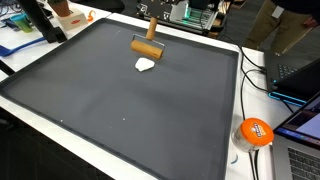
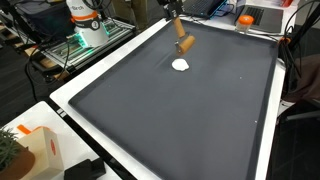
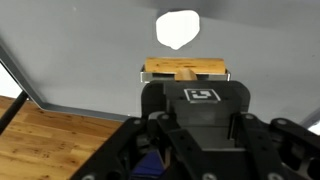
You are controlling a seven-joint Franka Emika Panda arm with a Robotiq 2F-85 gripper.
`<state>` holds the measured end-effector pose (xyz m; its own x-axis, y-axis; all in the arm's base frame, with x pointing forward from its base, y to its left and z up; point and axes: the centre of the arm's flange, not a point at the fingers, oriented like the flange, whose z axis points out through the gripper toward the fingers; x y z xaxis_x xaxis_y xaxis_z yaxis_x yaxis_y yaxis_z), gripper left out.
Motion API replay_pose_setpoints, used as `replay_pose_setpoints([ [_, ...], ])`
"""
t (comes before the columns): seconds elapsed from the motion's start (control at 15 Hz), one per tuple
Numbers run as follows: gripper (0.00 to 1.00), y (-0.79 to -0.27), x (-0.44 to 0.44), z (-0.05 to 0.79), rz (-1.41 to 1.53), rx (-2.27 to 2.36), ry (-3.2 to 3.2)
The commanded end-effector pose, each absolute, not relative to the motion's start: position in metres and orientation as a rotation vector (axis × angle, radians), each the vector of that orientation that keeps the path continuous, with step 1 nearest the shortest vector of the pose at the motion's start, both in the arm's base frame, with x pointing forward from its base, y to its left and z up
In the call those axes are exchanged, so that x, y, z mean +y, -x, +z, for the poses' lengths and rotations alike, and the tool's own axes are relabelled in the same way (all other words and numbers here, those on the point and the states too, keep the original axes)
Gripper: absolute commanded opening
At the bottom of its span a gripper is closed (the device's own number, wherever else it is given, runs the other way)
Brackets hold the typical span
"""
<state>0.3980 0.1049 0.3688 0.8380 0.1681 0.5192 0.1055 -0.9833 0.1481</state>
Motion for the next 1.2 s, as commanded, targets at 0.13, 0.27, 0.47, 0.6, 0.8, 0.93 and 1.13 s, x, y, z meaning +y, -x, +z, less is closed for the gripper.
replay_pose_setpoints([
  [0.13, 0.22, -0.402, 0.095, 0.37, 0.835, 0.16, -2.901],
  [0.27, 0.22, -0.401, 0.084, 0.371, 0.816, 0.304, -2.893],
  [0.47, 0.22, -0.405, 0.073, 0.367, 0.834, 0.433, -2.891],
  [0.6, 0.22, -0.41, 0.069, 0.363, 0.868, 0.51, -2.914],
  [0.8, 0.22, -0.415, 0.066, 0.355, 0.958, 0.647, -2.944],
  [0.93, 0.22, -0.417, 0.062, 0.349, 0.99, 0.699, -2.956],
  [1.13, 0.22, -0.409, 0.051, 0.344, 1.013, 0.791, -2.954],
])
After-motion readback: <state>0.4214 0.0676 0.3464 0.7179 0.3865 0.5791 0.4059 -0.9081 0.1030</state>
